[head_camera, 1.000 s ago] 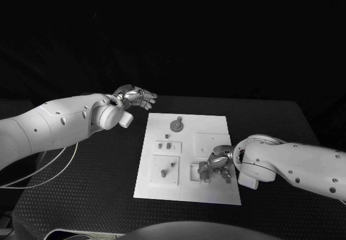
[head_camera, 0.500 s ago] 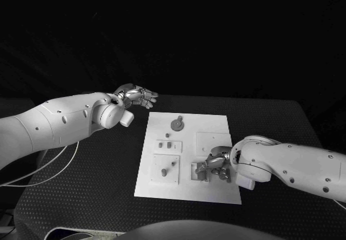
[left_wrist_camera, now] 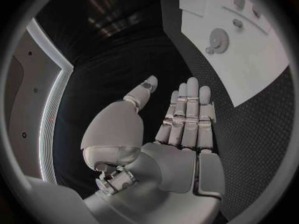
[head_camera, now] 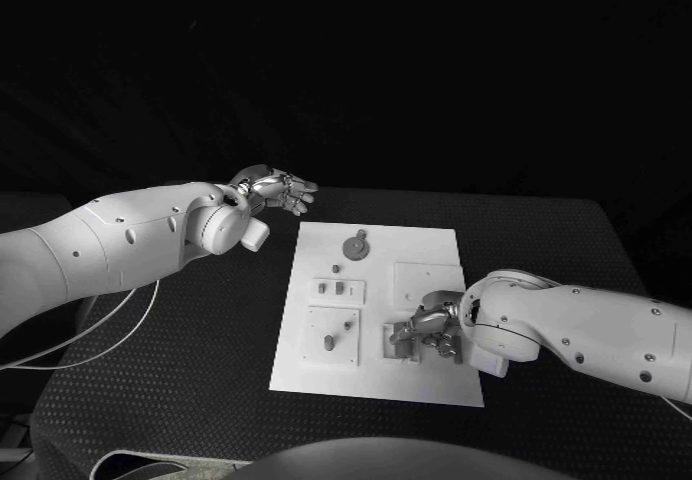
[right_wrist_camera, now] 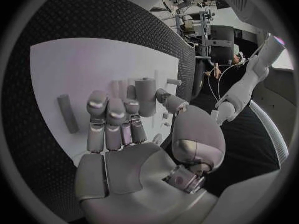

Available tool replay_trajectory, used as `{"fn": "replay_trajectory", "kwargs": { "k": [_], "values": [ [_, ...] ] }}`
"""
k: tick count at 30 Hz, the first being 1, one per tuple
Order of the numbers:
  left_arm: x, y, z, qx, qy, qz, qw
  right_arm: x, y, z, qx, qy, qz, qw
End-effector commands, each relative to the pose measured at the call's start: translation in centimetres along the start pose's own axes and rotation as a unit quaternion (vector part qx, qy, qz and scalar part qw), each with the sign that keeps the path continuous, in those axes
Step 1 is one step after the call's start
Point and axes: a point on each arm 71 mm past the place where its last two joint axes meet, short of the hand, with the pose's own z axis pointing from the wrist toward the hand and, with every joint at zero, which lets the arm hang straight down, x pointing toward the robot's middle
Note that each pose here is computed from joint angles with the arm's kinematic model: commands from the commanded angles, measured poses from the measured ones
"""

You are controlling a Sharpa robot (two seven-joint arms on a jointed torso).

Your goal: Assemble the parts on the task board

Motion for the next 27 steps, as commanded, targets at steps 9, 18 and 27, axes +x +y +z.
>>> {"fn": "replay_trajectory", "kwargs": {
  "k": [9,18,27],
  "values": [
    [0.22,-0.15,0.02,0.004,0.008,-0.003,1.0,0.43,-0.03,0.38,0.001,0.009,-0.01,1.0],
    [0.23,-0.15,0.01,0.004,0.008,-0.003,1.0,0.47,-0.05,0.45,0.001,0.01,-0.01,1.0],
    [0.18,-0.14,-0.01,0.004,0.008,-0.003,1.0,0.58,0.0,0.46,0.0,0.013,-0.014,1.0]
  ]
}}
